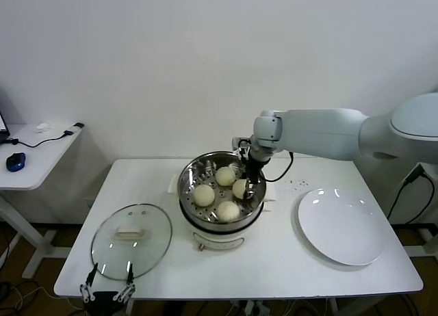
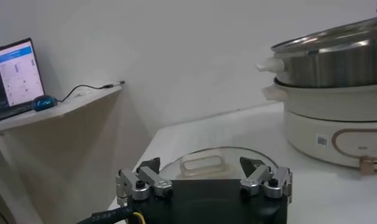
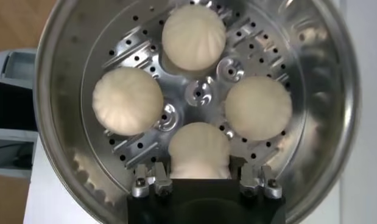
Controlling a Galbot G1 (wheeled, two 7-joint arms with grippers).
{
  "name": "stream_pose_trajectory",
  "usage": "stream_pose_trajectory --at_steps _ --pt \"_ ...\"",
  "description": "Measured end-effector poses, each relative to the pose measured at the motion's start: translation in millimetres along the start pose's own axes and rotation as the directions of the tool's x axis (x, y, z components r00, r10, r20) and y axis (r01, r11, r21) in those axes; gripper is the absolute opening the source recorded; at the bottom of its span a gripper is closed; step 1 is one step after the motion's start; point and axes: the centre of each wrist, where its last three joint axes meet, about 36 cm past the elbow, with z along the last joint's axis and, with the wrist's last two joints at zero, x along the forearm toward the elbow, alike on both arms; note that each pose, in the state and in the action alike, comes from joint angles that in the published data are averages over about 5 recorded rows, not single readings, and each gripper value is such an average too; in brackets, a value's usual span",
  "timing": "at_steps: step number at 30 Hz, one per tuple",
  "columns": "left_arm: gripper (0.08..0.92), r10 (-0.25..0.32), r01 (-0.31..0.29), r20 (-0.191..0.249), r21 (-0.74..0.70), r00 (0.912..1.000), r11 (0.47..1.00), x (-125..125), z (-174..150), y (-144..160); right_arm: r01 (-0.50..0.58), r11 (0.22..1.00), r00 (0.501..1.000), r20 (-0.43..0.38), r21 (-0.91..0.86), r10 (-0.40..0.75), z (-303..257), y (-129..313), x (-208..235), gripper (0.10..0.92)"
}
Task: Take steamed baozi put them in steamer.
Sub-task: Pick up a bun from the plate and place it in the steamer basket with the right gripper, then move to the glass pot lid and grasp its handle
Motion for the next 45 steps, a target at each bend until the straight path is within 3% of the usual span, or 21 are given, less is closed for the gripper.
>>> stream_pose_trajectory --at_steps 3,11,22,30,37,45 --pt "0.823 0.0 0.0 -0.002 -0.002 1.0 1.0 0.7 0.9 0.7 -0.002 1.0 1.0 0.0 -0.004 0.002 0.3 0.9 -3.6 0.65" --pt "0.823 0.001 -0.001 0.002 -0.003 1.0 1.0 0.9 -0.7 1.4 -0.003 1.0 1.0 0.013 -0.015 0.003 0.8 0.2 0.6 0.813" --pt "0.823 0.003 -0.003 0.014 -0.011 0.9999 1.0 -0.4 -5.0 1.9 -0.013 1.0 0.998 0.068 -0.009 0.014 16.4 -7.3 46.2 0.823" --pt "0.823 0.005 -0.005 0.028 -0.022 0.9996 1.0 -5.4 -12.6 1.2 -0.11 0.994 0.97 0.216 -0.009 0.109 59.8 -6.0 92.6 0.823" --pt "0.823 0.0 0.002 0.043 -0.033 0.9991 0.999 -10.2 -20.0 0.8 -0.265 0.962 0.86 0.436 -0.065 0.266 122.5 23.4 88.1 0.823" --pt "0.823 -0.02 0.023 0.061 -0.048 0.998 0.999 -15.9 -29.4 3.6 -0.368 0.877 0.6 0.641 -0.31 0.479 176.8 78.4 29.7 0.823"
